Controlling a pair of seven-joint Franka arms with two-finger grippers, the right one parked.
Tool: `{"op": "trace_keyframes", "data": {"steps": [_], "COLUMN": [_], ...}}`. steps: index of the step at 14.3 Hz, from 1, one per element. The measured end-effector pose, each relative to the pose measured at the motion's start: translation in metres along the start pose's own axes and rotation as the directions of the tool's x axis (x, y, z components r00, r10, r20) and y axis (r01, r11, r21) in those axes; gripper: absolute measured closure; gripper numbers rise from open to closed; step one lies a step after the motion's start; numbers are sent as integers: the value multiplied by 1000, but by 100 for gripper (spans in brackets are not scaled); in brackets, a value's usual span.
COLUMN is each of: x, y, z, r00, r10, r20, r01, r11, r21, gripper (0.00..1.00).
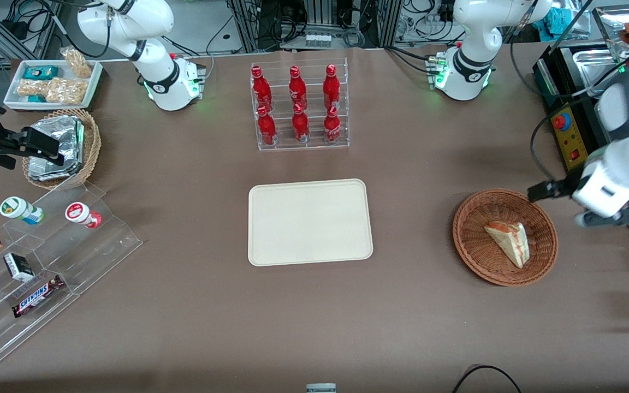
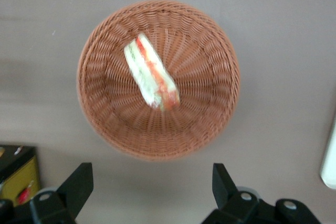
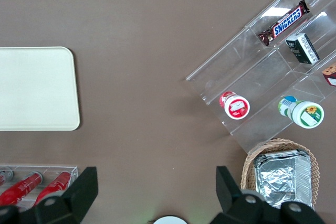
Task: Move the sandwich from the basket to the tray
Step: 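Lower the open left gripper onto the wrapped sandwich in the basket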
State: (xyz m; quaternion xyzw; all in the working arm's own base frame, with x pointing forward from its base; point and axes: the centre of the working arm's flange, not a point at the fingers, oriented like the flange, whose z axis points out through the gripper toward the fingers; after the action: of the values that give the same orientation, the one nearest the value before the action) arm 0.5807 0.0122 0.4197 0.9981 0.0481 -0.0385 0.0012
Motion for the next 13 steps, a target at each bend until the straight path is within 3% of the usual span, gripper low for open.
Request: {"op": "trace_keyframes", "data": {"steps": [3, 7, 10, 13], "x": [-7, -9, 0, 7], "y": [-4, -6, -6, -6], "z": [58, 92, 112, 137], "r00": [999, 992, 958, 931], "r10": [-6, -95, -265, -346], "r20": [-53, -81, -111, -117], "r01": [6, 94, 262, 341], "r11": [1000, 995, 964, 938], "r21": [-4, -15, -41, -57], "gripper": [0, 0, 0, 0]}}
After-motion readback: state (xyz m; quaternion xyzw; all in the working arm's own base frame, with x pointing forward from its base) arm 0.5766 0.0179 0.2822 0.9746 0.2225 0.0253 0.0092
